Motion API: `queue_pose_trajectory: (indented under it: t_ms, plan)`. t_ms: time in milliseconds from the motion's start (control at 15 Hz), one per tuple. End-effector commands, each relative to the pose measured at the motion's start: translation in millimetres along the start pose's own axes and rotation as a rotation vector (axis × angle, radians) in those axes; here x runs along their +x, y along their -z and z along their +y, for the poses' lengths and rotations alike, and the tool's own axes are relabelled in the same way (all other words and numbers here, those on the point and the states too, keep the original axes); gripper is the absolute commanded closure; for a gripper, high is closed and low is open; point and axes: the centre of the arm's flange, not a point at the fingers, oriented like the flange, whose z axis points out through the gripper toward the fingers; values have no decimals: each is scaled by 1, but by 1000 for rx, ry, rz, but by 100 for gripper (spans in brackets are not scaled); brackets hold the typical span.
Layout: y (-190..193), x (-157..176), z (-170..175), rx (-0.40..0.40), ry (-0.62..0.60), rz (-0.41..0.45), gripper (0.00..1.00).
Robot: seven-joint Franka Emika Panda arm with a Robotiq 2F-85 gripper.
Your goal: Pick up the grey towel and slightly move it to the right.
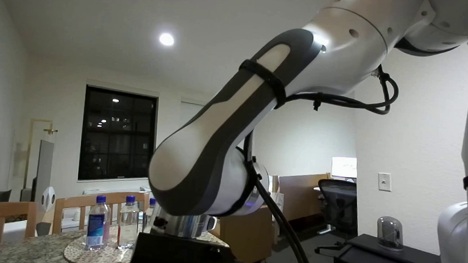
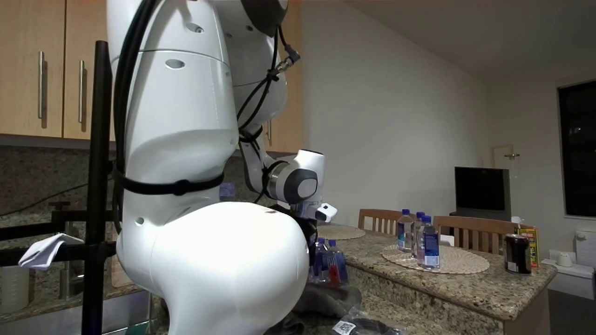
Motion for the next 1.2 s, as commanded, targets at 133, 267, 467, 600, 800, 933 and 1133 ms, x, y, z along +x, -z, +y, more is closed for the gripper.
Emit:
queue_pose_trajectory:
  t_ms: [133, 267, 467, 600, 800, 933, 1133]
  plan:
    - [-11, 19, 14, 11, 5, -38, 0]
    - [-25, 33, 24, 20, 18, -66, 0]
    - [-51, 48, 33, 77, 71, -134, 0]
    - [-70, 52, 33, 132, 98, -173, 0]
    - [-102, 56, 30, 201, 124, -199, 0]
    - [-123, 59, 30, 235, 111, -213, 0]
    - [-148, 58, 23, 258, 121, -222, 0]
